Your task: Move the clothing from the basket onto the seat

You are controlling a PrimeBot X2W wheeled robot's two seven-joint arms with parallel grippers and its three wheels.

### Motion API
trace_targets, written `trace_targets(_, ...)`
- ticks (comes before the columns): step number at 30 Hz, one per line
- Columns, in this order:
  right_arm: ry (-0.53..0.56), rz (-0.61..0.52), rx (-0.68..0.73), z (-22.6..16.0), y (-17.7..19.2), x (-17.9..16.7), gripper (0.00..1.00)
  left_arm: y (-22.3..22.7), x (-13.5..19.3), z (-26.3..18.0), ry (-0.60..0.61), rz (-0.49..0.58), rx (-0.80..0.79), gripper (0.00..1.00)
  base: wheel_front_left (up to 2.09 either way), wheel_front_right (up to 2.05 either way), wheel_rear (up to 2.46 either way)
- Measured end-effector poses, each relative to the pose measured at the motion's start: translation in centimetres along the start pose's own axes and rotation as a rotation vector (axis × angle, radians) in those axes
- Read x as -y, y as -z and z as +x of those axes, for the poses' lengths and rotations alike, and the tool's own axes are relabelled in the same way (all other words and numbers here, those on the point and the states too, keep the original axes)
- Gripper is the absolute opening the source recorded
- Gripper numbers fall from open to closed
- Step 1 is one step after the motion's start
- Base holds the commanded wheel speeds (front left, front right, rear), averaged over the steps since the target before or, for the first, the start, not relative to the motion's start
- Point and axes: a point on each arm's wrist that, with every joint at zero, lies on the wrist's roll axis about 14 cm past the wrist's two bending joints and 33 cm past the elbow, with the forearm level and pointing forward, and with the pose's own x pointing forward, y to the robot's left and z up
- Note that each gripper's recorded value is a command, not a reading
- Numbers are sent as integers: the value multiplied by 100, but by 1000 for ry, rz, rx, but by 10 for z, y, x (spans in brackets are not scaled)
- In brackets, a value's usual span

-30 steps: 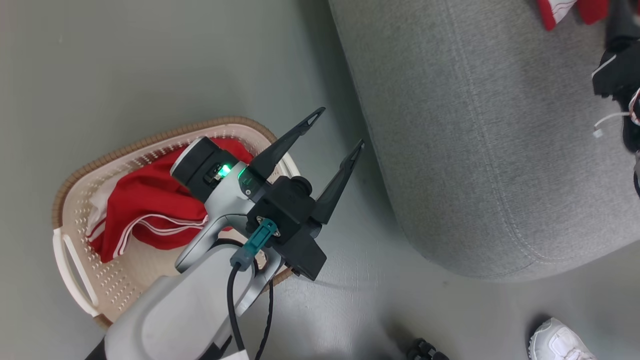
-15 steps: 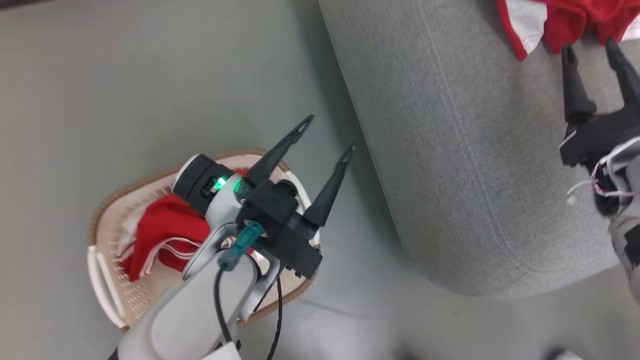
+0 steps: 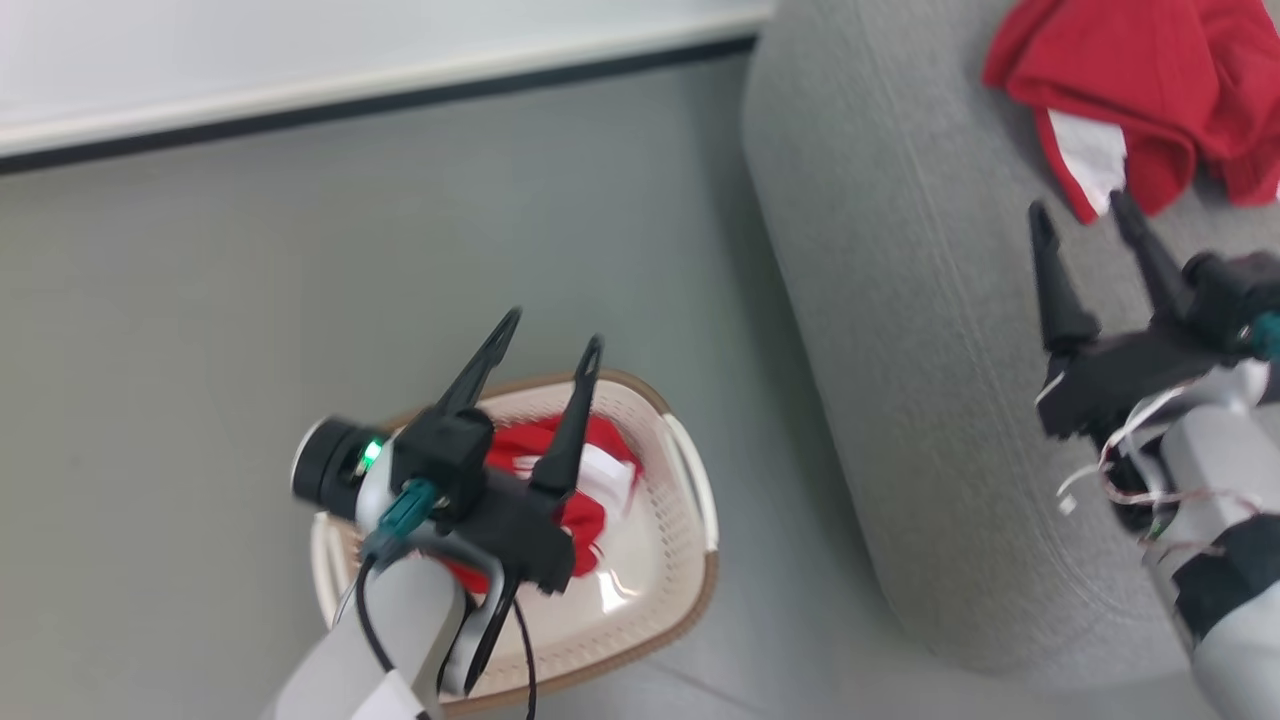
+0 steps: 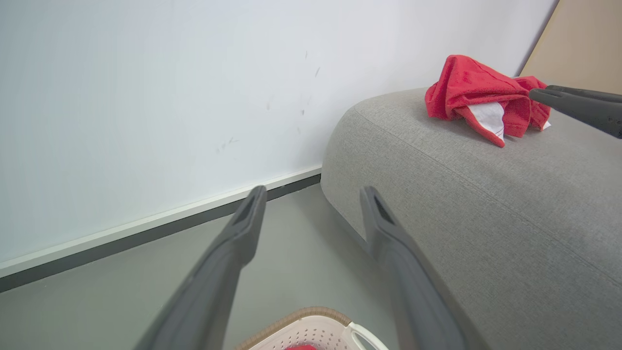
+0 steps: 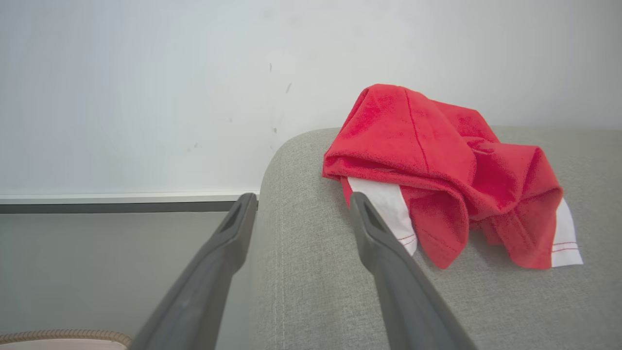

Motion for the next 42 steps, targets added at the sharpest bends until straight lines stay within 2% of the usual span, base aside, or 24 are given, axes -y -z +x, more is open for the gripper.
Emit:
trace_targets(8, -98, 47, 53, -21, -11, -61, 100, -10, -46, -55, -193, -3, -6, 100, 0, 0, 0)
trace_targets(16, -175, 76, 116, -54, -27, -115, 100, -15, -86, -131, -395, -8, 1, 100, 0, 0, 0)
trace_targets(23, -196, 72, 187, -80, -47, -132, 100, -32, -92, -173, -478, -8, 62, 100, 0, 0, 0)
trace_targets(30, -192, 80, 220, -108, -53, -137, 100, -41, -85, -198, -501, 14, 103, 100, 0, 0, 0)
trace_targets(42, -96, 110, 219, -143, -42, -112, 100, -47, -74, -212, -497, 27, 132, 100, 0, 0, 0)
